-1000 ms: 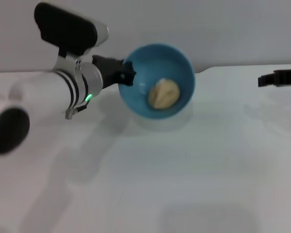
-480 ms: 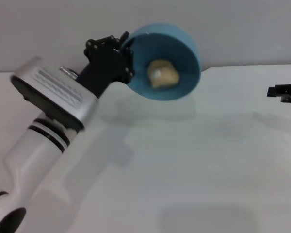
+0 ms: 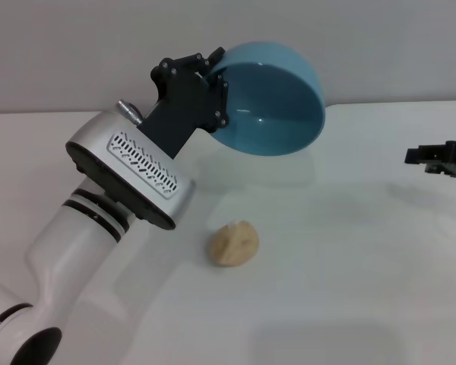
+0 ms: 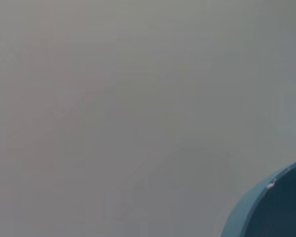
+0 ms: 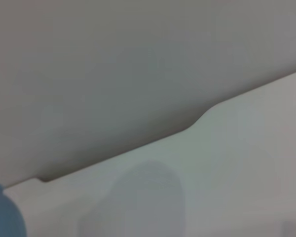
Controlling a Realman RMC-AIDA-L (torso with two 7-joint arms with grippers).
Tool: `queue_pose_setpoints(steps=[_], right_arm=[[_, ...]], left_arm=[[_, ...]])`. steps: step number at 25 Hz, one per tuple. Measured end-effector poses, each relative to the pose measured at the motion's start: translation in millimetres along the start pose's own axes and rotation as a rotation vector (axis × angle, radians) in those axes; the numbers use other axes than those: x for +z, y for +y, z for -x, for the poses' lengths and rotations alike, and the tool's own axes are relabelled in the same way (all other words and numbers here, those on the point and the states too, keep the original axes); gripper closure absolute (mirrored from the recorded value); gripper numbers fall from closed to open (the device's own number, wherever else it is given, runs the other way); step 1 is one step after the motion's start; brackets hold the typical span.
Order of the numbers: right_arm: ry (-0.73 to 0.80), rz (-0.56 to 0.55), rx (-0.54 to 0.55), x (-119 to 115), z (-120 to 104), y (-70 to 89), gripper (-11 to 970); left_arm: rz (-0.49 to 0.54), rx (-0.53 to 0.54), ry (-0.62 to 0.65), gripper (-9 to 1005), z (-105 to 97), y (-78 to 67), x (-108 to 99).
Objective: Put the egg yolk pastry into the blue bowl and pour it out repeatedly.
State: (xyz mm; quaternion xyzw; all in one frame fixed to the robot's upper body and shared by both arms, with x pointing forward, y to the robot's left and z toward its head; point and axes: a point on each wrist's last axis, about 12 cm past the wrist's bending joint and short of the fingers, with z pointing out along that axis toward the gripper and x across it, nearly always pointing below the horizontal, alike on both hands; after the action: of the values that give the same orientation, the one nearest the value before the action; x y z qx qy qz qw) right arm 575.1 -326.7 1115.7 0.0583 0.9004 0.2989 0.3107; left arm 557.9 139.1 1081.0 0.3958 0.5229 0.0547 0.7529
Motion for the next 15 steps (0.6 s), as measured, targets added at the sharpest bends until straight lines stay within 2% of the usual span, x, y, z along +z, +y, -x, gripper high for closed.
queue_pose_setpoints(steps=[4, 8, 10, 11, 12, 15], right_arm=[[0.048, 0.033, -0.009, 7, -3, 7.0, 520], [0.11, 0.089, -0.066, 18, 0, 25.3, 520], [0.143, 0.108, -0.109, 25, 2, 37.3, 520], [0.182, 0.124, -0.167, 34, 2, 52.2, 520], [0.182, 0.124, -0.167, 34, 2, 52.2, 520], [0.241, 0.138, -0.252, 47, 2, 72.9, 521]], left_arm=[[0.035, -0.047, 0.027, 972, -1, 4.6, 2], [0.08, -0.224, 0.186, 972, -9, 16.3, 14], [0.059, -0.323, 0.295, 971, -14, 25.4, 24], [0.03, -0.372, 0.358, 971, -18, 30.0, 28], [-0.017, -0.438, 0.447, 971, -25, 37.0, 31], [-0.078, -0.536, 0.551, 971, -32, 48.6, 36]])
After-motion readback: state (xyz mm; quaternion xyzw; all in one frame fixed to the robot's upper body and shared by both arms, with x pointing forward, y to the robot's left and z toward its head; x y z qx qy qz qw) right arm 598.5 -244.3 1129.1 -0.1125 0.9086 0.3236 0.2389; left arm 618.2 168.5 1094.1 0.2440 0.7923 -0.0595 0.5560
